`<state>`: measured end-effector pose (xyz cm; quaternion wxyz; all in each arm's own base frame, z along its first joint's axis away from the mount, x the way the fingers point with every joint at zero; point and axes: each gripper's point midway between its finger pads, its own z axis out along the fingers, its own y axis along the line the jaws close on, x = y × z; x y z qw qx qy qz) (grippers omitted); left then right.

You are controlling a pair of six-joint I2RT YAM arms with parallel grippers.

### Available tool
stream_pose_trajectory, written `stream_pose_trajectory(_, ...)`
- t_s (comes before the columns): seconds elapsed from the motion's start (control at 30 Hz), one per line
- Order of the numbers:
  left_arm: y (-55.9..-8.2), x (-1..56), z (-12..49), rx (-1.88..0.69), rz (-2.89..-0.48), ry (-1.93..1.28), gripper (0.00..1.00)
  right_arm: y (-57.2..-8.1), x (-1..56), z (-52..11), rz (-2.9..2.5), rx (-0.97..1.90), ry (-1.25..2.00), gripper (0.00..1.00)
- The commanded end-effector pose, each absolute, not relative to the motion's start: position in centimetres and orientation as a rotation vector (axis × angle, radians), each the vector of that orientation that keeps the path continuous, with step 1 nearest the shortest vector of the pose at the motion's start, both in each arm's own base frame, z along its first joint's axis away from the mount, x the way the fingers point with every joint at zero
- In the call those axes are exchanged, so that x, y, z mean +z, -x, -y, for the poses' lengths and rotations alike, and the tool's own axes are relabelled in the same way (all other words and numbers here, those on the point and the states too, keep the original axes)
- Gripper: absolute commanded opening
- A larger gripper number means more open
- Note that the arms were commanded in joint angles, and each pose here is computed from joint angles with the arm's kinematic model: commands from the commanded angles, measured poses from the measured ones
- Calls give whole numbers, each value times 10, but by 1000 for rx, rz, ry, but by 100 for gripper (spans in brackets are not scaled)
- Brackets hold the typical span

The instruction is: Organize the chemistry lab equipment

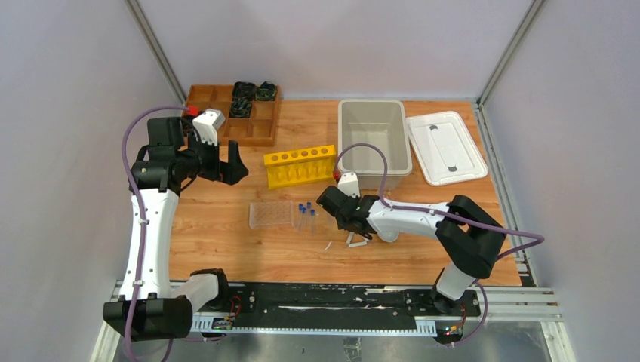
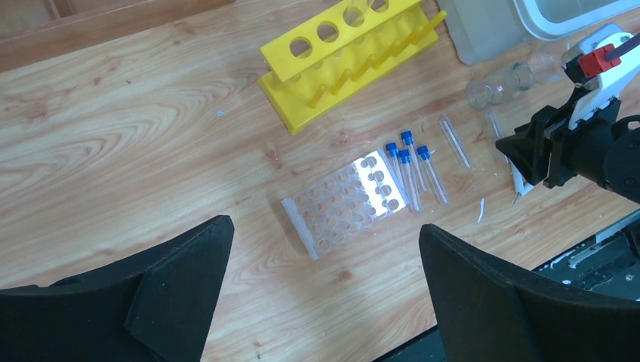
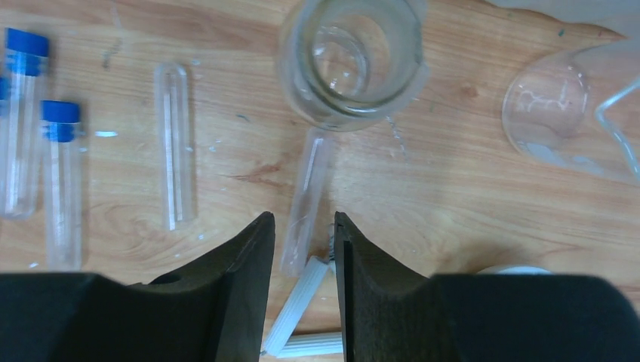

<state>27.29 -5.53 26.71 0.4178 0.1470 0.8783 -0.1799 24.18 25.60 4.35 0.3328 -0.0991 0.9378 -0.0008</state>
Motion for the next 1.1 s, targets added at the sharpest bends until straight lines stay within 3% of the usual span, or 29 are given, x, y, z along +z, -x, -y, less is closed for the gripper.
stream_pose_trajectory(0.0, -271, 285, 53, -428, -2157, -374, 100, -250, 41, -245, -2366, -42, 168, 38)
stream_pose_trajectory(0.73, -274, 291, 56, -445, -2148, -373, 100, -252, 21, -268, -2365, 16, 222, 35)
stream_pose_trajectory(0.9, -272, 291, 56, -445, -2144, -378, 100, -248, 23, -277, -2361, 44, 252, 25)
stream_pose_trajectory(1.07, -270, 290, 56, -442, -2143, -375, 100, -247, 31, -284, -2354, 78, 263, 2)
